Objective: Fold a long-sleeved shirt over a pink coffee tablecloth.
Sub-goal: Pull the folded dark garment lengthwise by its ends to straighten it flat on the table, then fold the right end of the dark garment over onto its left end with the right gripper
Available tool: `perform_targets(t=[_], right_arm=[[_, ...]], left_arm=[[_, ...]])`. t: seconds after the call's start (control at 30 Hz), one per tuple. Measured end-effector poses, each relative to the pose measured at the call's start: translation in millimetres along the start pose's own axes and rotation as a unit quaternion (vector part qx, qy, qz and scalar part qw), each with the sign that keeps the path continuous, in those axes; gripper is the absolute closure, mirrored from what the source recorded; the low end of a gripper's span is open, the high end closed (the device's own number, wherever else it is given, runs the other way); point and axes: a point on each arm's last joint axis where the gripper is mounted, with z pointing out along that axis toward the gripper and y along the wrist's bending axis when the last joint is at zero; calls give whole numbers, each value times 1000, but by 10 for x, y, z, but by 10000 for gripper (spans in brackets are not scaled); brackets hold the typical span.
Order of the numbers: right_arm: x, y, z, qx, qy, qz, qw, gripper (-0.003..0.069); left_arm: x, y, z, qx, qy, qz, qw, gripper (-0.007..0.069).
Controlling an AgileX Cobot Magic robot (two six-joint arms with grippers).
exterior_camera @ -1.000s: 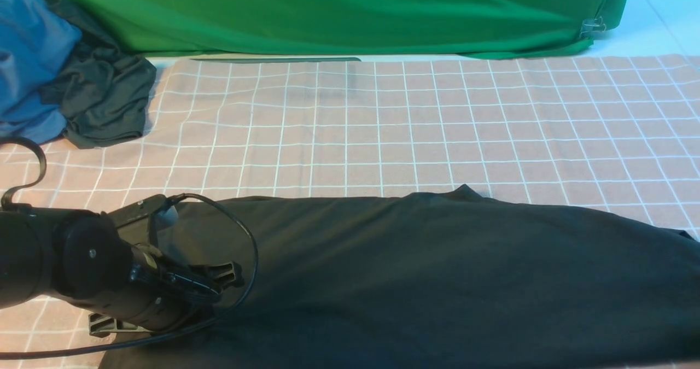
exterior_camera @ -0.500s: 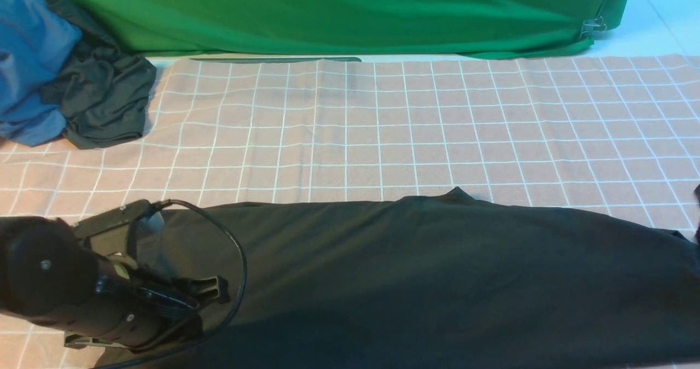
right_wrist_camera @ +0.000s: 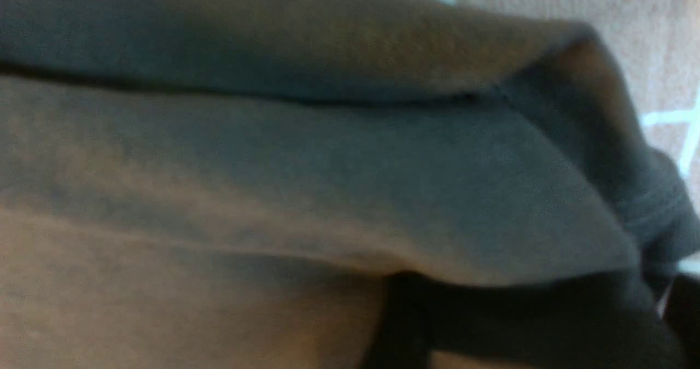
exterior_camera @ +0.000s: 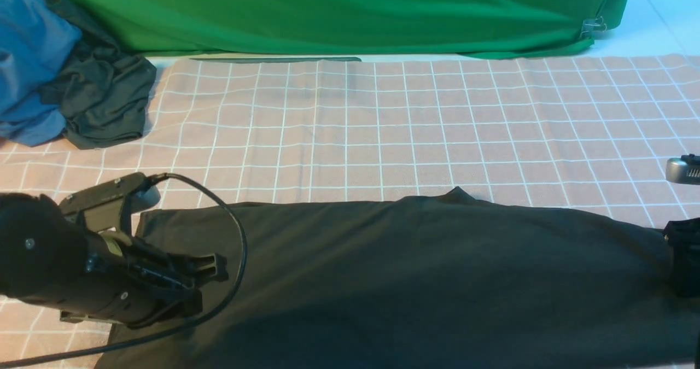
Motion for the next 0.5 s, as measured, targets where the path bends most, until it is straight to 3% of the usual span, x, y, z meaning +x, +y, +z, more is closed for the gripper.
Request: perform_targets(t=[0.07,0.13,0.2,0.4,0.5], right_arm=[[-7,0,0,0,-4,-4,1000,261],[-12,4,-5,-2,-5,-6,1000,456],[-16,6,-16,-3,-4,-10,1000,547],[-37,41,-230,-22,-8,-10,1000,561],[25,154,-686,-75,-63,-3,995,561]], left_arm=[[-11,-5,-9,0,0,0,1000,611],[-27,-16,-26,1,1,0,1000,611],[-42,-27,-42,1,2,7,1000,611],[-122,-83,-140,2,12,19,1000,611],[-225,-151,-278,6,7,26,1000,611]])
